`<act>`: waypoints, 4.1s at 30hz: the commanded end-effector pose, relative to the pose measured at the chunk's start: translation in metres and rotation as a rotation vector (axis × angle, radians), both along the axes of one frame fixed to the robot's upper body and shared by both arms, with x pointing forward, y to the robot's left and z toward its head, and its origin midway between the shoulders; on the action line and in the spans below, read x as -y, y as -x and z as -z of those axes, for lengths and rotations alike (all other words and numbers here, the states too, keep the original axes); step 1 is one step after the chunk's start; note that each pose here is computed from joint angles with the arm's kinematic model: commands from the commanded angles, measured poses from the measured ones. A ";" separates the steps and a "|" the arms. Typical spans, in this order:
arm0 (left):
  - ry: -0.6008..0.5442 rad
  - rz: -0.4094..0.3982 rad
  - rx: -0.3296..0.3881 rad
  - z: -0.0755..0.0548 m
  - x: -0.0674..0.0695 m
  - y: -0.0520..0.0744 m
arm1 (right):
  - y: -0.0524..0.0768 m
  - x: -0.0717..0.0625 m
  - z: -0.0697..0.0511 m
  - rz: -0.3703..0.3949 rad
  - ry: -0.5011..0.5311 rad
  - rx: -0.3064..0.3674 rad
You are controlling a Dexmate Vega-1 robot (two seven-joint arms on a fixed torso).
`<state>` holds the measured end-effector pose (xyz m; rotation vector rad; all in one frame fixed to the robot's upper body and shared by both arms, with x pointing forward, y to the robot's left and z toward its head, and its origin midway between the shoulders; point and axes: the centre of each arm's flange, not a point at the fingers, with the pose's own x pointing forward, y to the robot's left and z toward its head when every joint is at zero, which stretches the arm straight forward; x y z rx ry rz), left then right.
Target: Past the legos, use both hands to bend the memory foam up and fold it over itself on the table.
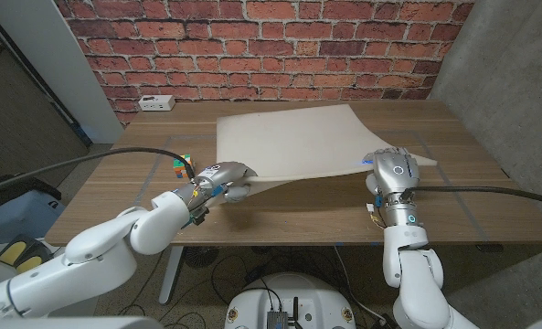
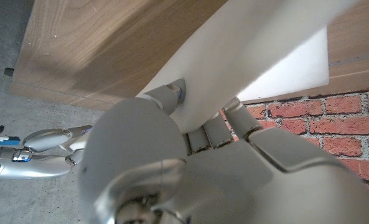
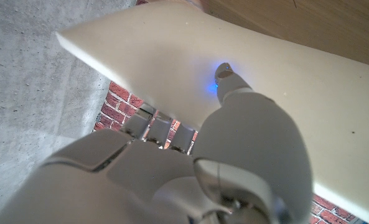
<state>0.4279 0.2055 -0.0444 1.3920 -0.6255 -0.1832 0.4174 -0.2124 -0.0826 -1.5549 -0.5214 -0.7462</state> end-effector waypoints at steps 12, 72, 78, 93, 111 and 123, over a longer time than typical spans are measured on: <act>-0.173 -0.053 -0.071 -0.046 -0.004 0.024 | 0.037 0.001 -0.026 -0.004 -0.085 -0.337; -0.180 0.118 -0.041 -0.128 -0.026 0.071 | 0.134 0.038 -0.054 -0.281 -0.341 -0.326; -0.147 0.134 -0.024 -0.140 -0.029 0.062 | 0.125 0.042 -0.061 -0.323 -0.336 -0.254; -0.033 0.264 -0.105 -0.172 -0.036 0.021 | 0.078 0.066 -0.094 -0.454 -0.366 -0.085; 0.113 0.333 -0.258 -0.196 -0.030 -0.040 | 0.032 0.091 -0.127 -0.546 -0.424 -0.030; 0.187 0.286 -0.245 -0.203 -0.029 -0.072 | -0.002 0.091 -0.151 -0.580 -0.425 -0.024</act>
